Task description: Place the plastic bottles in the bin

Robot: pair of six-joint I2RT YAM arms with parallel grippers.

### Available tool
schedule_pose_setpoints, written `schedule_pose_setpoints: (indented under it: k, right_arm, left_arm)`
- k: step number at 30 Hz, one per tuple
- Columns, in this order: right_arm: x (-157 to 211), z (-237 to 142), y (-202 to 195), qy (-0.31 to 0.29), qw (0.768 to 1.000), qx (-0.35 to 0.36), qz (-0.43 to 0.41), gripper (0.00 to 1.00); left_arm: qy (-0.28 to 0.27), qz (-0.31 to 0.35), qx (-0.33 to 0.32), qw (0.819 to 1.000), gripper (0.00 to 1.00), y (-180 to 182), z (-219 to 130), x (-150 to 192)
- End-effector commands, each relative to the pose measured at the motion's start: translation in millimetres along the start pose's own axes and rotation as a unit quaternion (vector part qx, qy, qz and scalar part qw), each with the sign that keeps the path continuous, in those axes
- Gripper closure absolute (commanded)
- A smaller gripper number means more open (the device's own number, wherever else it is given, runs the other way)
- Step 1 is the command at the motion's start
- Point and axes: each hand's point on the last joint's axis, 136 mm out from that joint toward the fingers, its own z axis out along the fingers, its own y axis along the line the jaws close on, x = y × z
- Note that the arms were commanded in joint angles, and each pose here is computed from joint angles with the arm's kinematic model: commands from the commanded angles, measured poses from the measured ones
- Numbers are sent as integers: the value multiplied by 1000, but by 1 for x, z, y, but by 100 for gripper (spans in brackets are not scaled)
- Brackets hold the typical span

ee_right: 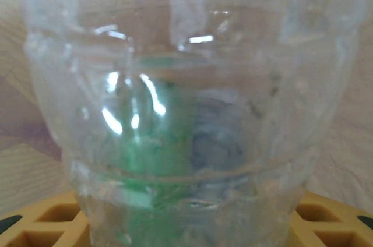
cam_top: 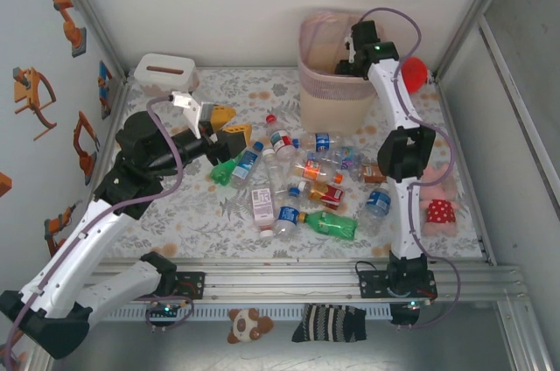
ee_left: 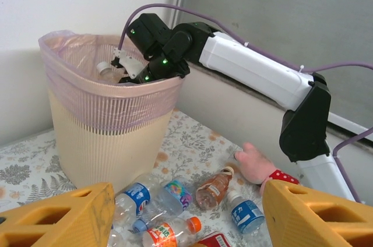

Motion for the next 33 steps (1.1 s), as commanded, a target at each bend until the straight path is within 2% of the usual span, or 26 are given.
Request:
schedule_pose_setpoints:
  k: [1, 6, 9, 19, 33]
  right_arm:
    - [0, 3, -10, 1, 1000, 29, 2, 39]
    - [-10, -16, -9, -19, 999, 26, 8, 24]
    - [-17, -32, -6, -34, 999, 19, 7, 20]
    - [-37, -100, 1, -89, 996, 2, 11, 20]
    - [-42, -203, 11, -157, 987, -38, 10, 22]
  left_arm:
    - [-6, 7, -2, 1000, 33, -1, -3, -1]
    - [-9, 7, -11, 1000, 33, 3, -4, -2]
    - [-10, 7, -13, 1000, 33, 3, -4, -2]
    - [21, 3, -51, 998, 33, 17, -5, 13]
    - [136, -18, -141, 980, 33, 61, 5, 62]
